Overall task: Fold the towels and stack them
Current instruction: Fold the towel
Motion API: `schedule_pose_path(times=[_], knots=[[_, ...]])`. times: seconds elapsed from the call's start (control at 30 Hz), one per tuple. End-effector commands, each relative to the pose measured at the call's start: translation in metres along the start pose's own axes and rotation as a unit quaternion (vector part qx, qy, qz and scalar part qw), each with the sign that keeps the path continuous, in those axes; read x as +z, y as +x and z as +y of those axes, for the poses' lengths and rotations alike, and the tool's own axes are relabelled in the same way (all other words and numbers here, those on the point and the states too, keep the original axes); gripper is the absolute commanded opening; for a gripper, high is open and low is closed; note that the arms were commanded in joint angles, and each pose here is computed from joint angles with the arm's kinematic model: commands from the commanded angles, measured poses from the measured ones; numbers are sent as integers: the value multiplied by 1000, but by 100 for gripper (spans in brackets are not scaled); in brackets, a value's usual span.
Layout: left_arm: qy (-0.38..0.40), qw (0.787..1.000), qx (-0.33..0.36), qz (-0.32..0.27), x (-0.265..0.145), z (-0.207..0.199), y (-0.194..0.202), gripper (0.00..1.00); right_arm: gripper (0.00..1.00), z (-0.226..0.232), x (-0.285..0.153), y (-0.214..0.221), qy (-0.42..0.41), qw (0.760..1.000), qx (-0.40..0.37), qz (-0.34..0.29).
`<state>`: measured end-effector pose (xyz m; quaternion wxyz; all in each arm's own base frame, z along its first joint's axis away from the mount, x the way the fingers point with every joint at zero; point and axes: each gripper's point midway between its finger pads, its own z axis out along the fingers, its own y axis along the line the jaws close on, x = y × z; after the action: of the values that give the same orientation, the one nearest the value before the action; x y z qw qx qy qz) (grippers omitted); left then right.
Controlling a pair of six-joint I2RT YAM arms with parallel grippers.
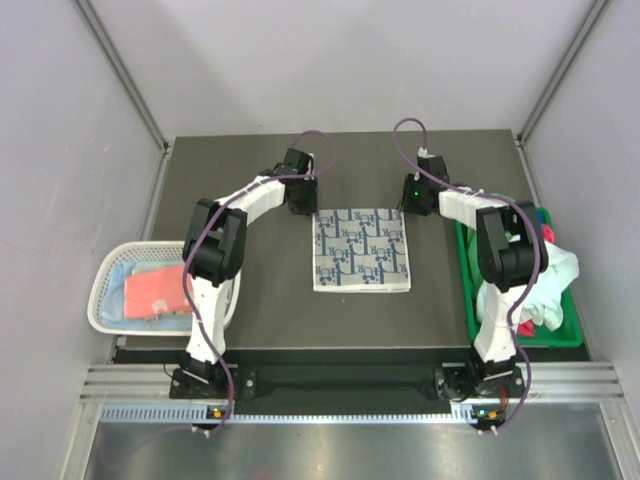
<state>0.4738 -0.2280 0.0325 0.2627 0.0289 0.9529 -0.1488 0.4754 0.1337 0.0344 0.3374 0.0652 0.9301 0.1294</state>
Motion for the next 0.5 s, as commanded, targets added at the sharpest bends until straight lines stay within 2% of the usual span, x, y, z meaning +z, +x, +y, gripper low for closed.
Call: schedule_pose_path(times=[0.0,0.23,0.3,0.33,0.47], knots=[[-6,1000,8,5,11,6,6,32,36,13,-1,-10,-6,1000,-20,-11],[-4,1000,7,11,14,8,12,24,37,11,-13,-13,-2,999,-10,-33],[-4,1000,7,11,15,7,12,19,37,13,-20,-20,-4,999,-6,-45],[-3,1000,6,13,17,8,14,19,40,14,-21,-18,-6,999,-4,-49],[-7,1000,6,13,17,9,15,16,43,13,-38,-35,-7,996,9,-90]])
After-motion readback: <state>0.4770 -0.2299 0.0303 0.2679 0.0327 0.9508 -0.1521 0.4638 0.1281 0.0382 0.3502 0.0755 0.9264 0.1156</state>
